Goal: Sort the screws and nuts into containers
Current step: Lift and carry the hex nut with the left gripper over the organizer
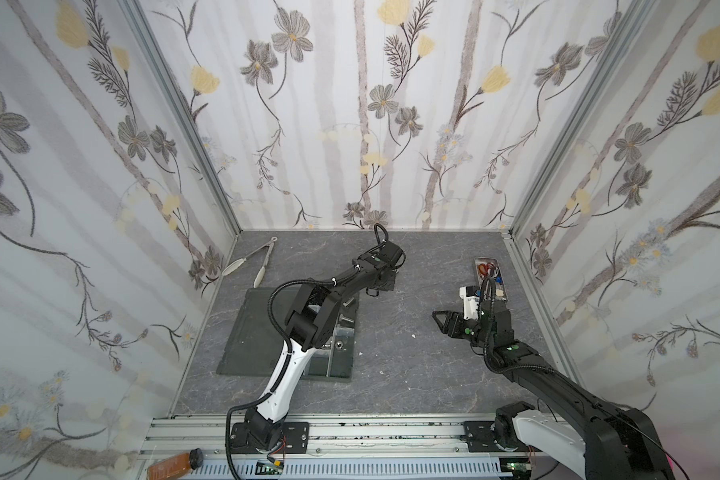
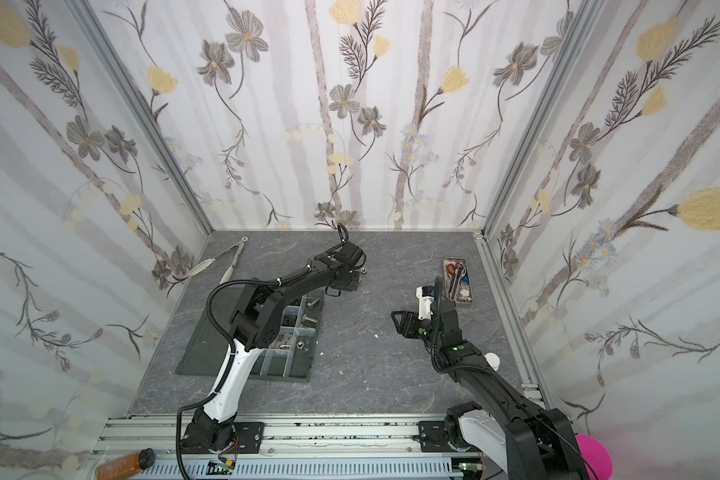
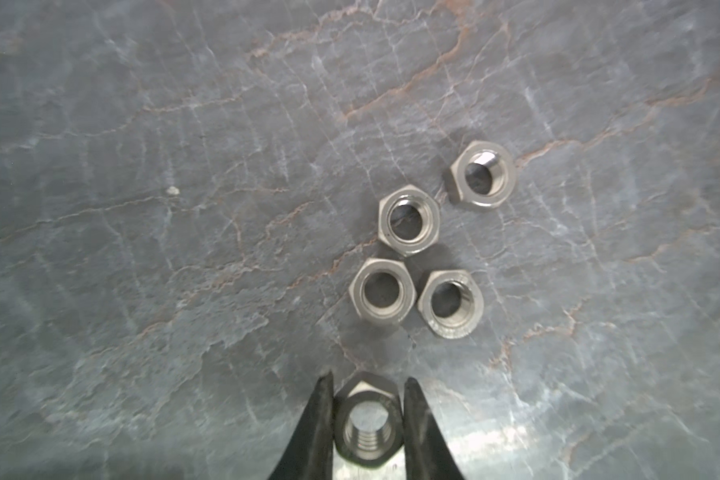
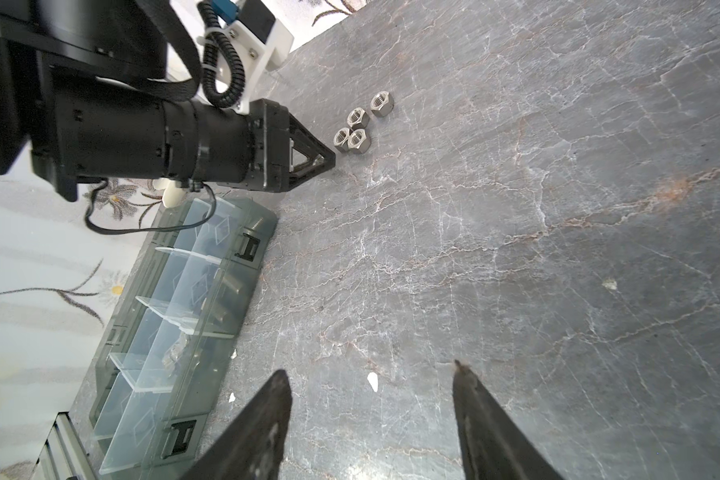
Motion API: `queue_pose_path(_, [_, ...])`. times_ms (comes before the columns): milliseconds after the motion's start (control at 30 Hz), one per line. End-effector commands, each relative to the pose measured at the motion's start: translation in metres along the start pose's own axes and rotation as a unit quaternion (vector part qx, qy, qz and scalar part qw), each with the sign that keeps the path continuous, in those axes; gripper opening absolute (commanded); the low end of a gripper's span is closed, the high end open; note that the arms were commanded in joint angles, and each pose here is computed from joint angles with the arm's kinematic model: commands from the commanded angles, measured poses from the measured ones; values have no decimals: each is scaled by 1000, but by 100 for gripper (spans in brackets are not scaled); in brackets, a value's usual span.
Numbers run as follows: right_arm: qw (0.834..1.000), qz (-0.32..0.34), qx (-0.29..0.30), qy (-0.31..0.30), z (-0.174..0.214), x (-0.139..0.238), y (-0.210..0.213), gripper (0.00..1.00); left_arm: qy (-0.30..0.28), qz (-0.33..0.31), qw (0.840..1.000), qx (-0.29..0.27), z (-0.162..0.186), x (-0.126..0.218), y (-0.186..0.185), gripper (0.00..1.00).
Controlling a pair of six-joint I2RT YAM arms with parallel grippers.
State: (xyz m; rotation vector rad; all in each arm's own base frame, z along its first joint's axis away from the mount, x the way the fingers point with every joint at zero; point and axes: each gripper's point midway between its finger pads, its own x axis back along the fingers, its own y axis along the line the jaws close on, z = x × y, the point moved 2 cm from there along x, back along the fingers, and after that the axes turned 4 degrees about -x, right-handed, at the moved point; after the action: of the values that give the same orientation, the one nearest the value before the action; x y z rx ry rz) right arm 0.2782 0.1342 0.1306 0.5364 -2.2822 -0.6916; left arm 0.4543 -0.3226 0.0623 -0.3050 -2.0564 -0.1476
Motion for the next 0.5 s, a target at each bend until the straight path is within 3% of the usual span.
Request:
queue_pose_path(0, [1000, -12, 5, -6, -7, 1, 7, 63, -24, 12, 1000, 2, -11, 24, -1, 20])
queue_pose_path(467, [999, -39, -7, 14, -7, -1, 20, 62, -66, 38, 997, 5, 12, 98, 9, 20])
